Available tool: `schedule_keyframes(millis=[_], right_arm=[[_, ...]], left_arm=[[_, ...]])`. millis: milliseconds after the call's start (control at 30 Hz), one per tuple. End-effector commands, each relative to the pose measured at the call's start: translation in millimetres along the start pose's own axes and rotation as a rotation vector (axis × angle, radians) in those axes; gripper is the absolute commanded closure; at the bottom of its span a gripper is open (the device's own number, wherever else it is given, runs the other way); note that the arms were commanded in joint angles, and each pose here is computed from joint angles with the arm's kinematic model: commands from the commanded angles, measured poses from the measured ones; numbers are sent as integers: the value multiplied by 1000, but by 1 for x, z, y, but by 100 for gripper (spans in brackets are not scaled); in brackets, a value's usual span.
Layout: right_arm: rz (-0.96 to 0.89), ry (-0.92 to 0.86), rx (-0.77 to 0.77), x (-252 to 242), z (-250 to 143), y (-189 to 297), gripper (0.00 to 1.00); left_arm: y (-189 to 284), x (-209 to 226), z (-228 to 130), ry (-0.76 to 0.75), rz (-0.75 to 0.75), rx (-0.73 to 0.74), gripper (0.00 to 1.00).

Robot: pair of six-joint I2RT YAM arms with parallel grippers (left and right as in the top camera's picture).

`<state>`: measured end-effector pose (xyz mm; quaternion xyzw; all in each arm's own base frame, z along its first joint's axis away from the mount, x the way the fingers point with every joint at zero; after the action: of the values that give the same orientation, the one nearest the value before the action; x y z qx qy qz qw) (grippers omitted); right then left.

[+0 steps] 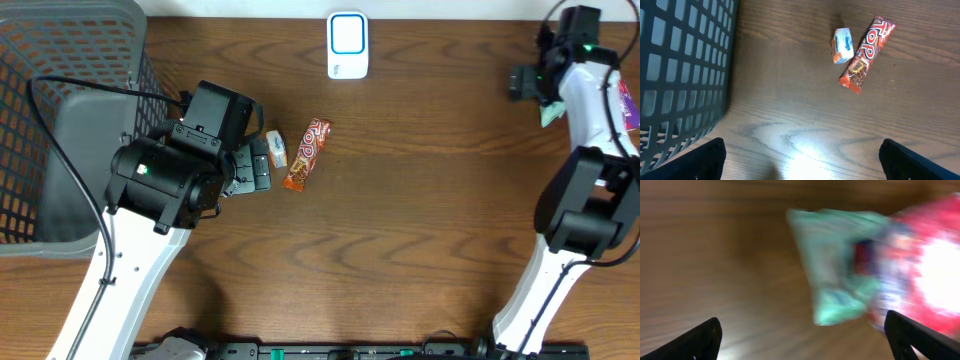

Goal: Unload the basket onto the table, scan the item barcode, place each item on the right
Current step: 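Carry the green packet right beside the box and release it, then reach the right gripper to the red candy bar and grasp it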

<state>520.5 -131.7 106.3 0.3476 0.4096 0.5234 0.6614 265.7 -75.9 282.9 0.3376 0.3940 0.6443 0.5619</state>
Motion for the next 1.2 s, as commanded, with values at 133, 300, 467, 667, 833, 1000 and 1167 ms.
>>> schedule_keyframes(millis=[133, 300, 467, 667, 833, 1000, 1167], right_arm=[[625, -227, 26, 182, 14, 72, 20], [663, -185, 121, 259, -18, 79, 6], [640, -212, 179, 338, -64, 72, 5], [690, -292, 201, 386, -88, 72, 13], [667, -330, 235, 404, -108, 72, 13], [580, -339, 255, 409, -128, 71, 14], [515, -356, 251, 417, -146, 69, 18]], left_arm=[[2, 1, 1, 6, 0, -7, 2], [2, 1, 1, 6, -1, -8, 2], [2, 1, 1, 6, -1, -8, 2], [2, 1, 1, 7, -1, -8, 2], [2, 1, 1, 6, -1, -8, 2], [2, 1, 1, 6, 0, -7, 2], [2, 1, 1, 7, 0, -7, 2]])
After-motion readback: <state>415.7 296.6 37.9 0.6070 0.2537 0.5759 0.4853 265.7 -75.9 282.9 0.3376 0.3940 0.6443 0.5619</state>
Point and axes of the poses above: each gripper's point midway between its finger pads, its own y axis back along the fingers, its own x axis along the line the jaws close on, z = x × y, the point moved 2 cm from there along y, back along the fingers, and after that the axes turned 1 degree about y, right-handed, at the moved point
